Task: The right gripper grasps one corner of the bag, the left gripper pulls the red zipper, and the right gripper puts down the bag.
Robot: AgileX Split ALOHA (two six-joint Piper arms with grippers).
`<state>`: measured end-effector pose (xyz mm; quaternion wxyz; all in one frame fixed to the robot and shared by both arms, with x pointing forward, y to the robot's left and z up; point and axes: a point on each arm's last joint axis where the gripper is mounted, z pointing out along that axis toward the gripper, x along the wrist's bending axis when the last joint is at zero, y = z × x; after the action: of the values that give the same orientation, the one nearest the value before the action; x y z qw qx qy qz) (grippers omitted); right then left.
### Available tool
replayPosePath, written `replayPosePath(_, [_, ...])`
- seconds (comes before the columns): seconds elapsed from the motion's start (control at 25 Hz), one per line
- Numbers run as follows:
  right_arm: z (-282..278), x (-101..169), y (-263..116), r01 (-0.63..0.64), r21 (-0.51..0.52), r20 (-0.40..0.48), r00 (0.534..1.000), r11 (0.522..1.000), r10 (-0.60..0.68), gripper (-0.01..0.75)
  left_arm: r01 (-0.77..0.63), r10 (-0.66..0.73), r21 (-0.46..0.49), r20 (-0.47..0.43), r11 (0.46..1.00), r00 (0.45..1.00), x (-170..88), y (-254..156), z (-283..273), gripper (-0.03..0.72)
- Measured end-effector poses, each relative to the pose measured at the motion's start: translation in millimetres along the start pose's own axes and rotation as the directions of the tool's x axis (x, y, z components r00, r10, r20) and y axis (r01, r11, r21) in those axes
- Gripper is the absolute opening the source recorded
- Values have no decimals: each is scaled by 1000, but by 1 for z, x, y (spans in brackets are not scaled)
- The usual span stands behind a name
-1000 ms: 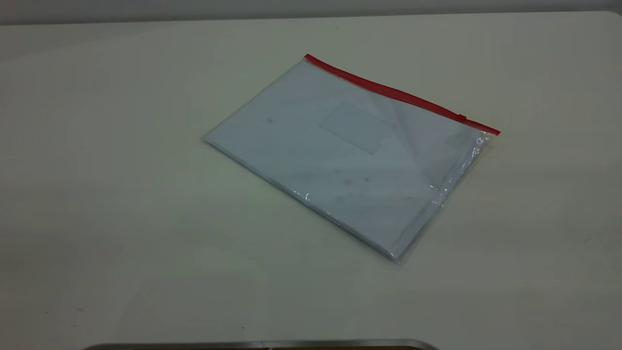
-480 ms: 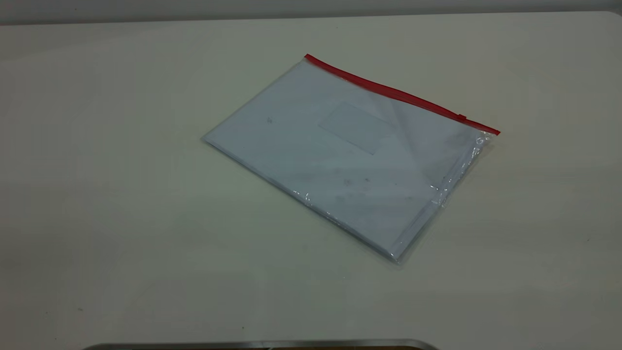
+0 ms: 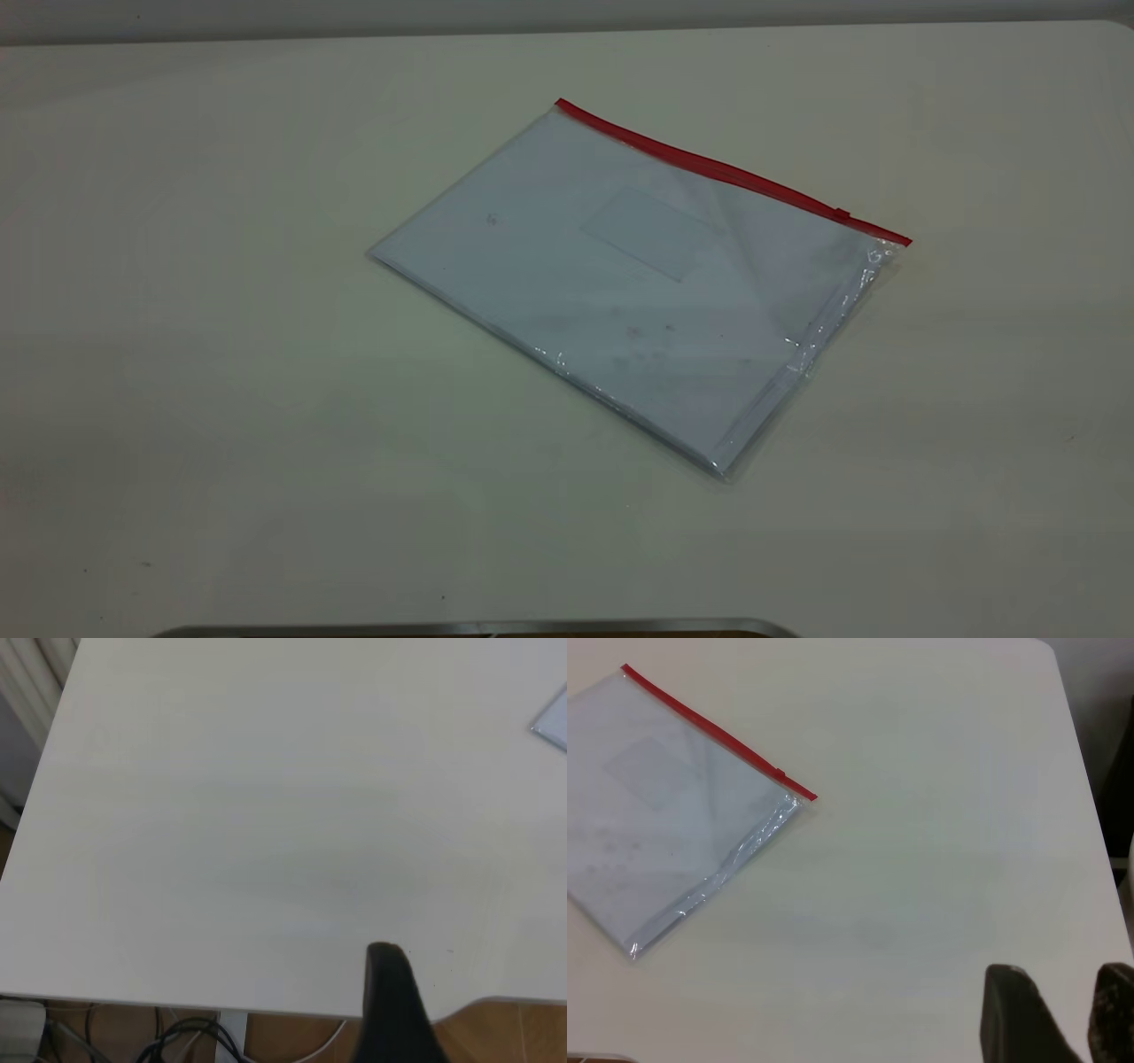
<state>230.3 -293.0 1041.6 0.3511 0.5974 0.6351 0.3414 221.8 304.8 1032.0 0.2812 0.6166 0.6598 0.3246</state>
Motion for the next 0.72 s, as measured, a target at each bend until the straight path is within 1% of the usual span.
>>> replayPosePath(0.16, [0,0,0,-2,0,-4,1000,1000,2,238,-1,1,2,-2,1000,1000,0,2,0,549])
replayPosePath(0.24, [0,2,0,-8,-2,-18,1000,1000,8,238,2,-2,8,-3,1000,1000,0,13,-2,549])
replayPosePath(0.44, [0,4,1,-22,-6,-46,999,1000,21,238,13,-13,60,-2,998,1000,0,59,8,549])
replayPosePath(0.6, [0,6,2,-31,-16,-64,998,999,30,238,6,-7,109,2,994,1000,-2,101,37,549])
replayPosePath(0.72, [-1,6,6,-38,-44,-71,997,998,35,254,15,-19,180,21,984,1000,-5,127,67,549])
